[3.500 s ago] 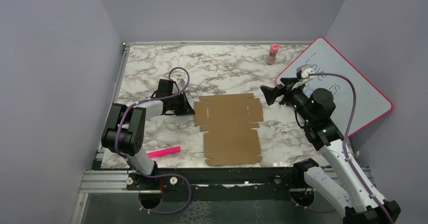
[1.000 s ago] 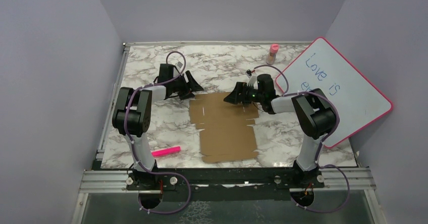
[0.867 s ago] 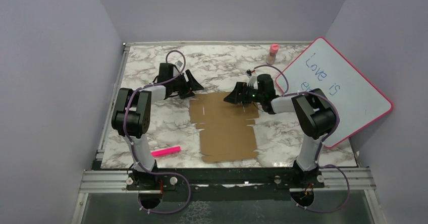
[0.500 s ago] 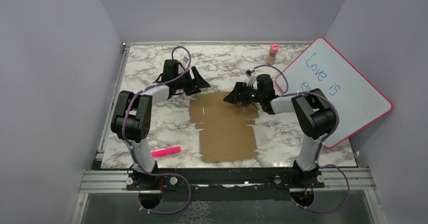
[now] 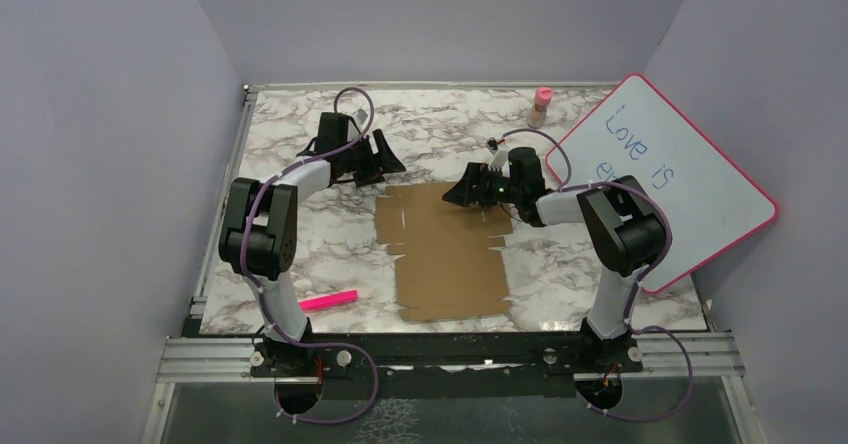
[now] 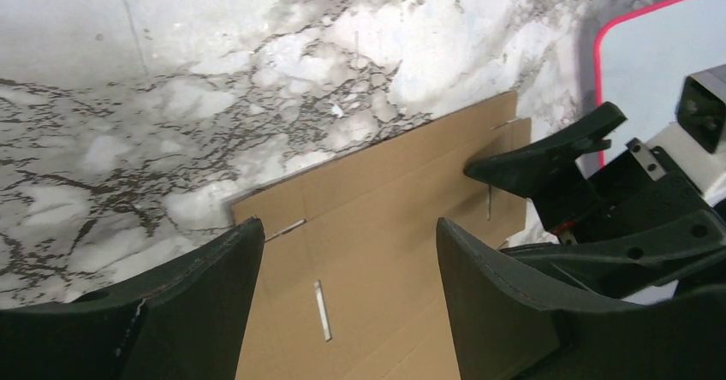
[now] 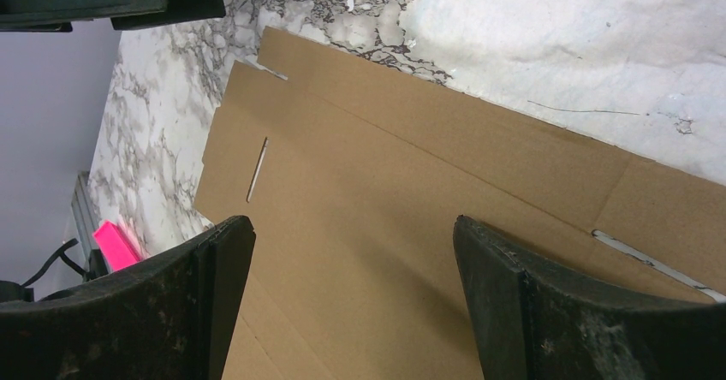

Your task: Fold the paper box

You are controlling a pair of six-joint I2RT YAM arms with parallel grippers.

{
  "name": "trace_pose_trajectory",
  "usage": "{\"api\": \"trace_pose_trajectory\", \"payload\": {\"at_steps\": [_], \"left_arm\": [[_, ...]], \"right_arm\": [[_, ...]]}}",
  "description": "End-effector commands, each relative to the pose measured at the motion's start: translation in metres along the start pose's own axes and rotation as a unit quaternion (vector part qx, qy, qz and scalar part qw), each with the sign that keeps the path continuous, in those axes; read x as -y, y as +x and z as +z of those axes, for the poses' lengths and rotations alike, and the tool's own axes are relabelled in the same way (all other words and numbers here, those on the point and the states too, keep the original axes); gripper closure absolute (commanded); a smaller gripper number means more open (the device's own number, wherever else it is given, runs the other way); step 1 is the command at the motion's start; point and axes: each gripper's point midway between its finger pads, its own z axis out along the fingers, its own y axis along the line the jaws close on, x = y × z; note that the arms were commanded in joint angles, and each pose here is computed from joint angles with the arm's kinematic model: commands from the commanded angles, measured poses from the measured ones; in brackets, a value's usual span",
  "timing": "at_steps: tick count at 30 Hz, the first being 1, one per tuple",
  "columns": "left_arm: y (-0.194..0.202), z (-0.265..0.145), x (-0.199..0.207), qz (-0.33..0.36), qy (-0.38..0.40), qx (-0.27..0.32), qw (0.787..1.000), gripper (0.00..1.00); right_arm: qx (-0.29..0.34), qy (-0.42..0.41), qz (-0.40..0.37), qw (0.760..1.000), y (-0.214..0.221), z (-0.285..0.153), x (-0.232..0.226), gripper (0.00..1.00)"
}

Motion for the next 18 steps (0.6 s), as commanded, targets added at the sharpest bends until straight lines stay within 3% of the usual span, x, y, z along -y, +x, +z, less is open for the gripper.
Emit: {"api": "trace_pose_trajectory", "payload": {"at_steps": [1,12,18], "left_arm": [[0.003,0.006,-0.023,0.007,-0.039,-0.015,0.999,0.25],[0.020,0.019,-0.037,-0.009,-0.038,-0.045,0.998,0.25],[0.023,0.020,-0.022,-0.013,-0.004,-0.056,0.998,0.26]], "right_arm": [[0.003,0.019,-0.006,1.000,0.004,-0.002,0.006,0.08],[0.002,0.019,-0.004,1.000,0.005,-0.001,0.006,0.08],[0.001,0.019,-0.004,1.000,0.005,-0.001,0.006,0.09]]}}
